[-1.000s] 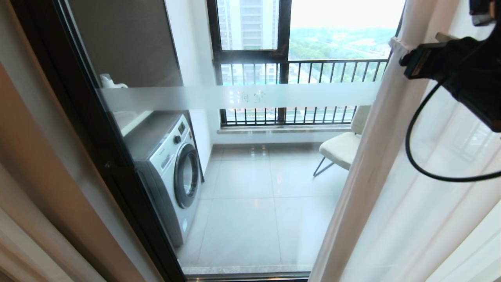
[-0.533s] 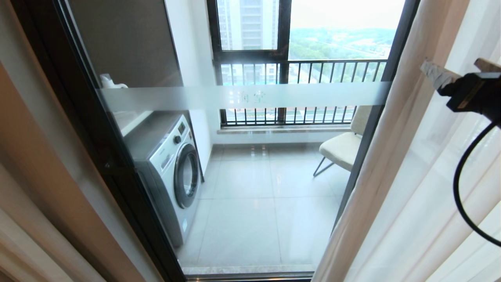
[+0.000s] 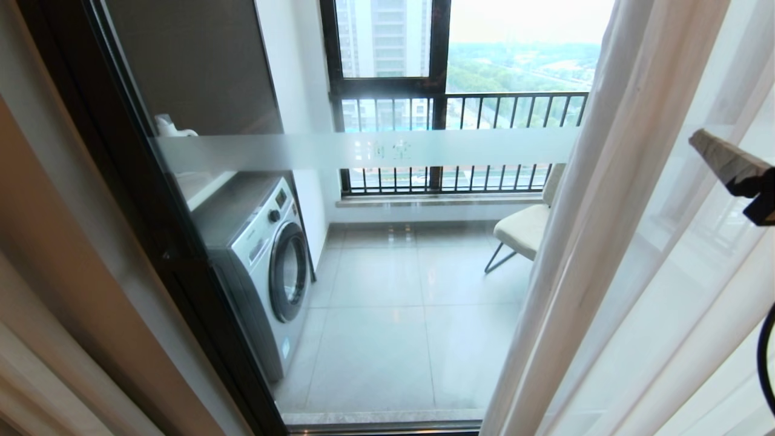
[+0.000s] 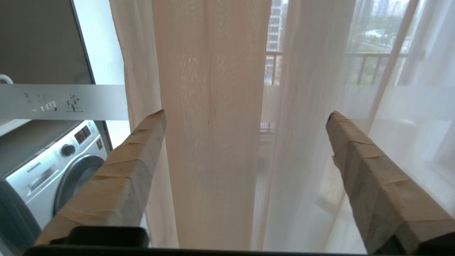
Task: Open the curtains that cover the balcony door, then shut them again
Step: Close the inner curtains on both sides
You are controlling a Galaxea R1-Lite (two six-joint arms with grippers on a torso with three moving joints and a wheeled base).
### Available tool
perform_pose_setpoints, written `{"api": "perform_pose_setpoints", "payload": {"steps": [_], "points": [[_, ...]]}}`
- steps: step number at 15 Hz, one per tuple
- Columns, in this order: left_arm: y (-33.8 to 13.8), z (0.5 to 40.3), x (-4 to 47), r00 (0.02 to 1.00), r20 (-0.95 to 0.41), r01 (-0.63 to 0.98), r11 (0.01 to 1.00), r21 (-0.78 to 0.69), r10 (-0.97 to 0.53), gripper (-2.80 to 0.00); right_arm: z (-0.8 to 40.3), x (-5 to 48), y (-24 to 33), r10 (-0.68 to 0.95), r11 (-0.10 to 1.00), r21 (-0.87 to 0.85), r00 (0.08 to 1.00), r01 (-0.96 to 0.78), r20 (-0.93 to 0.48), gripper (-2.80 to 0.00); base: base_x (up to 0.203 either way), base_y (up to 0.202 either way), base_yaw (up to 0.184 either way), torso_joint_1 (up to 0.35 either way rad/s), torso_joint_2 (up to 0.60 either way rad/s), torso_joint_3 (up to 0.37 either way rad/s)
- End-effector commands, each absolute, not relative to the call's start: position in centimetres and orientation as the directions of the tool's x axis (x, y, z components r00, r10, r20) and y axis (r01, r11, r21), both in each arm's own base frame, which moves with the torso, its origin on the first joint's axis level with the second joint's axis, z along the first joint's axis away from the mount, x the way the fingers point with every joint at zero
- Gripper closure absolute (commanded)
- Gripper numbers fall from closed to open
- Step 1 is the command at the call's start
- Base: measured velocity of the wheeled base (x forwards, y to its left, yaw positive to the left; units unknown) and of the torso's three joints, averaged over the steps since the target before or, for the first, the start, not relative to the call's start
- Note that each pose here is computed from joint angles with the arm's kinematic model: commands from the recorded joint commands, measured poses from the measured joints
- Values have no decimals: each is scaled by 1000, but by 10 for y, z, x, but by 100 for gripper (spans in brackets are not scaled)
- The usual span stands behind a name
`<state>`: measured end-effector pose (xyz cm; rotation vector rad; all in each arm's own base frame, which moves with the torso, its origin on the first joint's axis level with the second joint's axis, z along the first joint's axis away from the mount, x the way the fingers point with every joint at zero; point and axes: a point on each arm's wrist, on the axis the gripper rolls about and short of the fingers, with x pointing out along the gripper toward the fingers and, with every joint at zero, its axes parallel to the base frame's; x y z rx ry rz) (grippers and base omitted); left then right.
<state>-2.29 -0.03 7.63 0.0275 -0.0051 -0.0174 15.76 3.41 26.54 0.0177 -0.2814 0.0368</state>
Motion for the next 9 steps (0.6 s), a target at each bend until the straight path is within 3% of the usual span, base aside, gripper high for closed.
{"api": "perform_pose_setpoints", "payload": {"steps": [1, 9], "points": [[0, 76, -23, 1000, 6, 17, 999, 28, -17, 0, 256, 137, 29, 35, 999, 17, 958, -42, 283, 0, 0, 0, 0, 0, 0, 0], [0, 76, -23, 1000, 5, 17, 999, 28, -17, 0, 206, 68, 8, -27, 999, 44, 973, 17, 227, 0, 0, 0, 0, 0, 0, 0]]}}
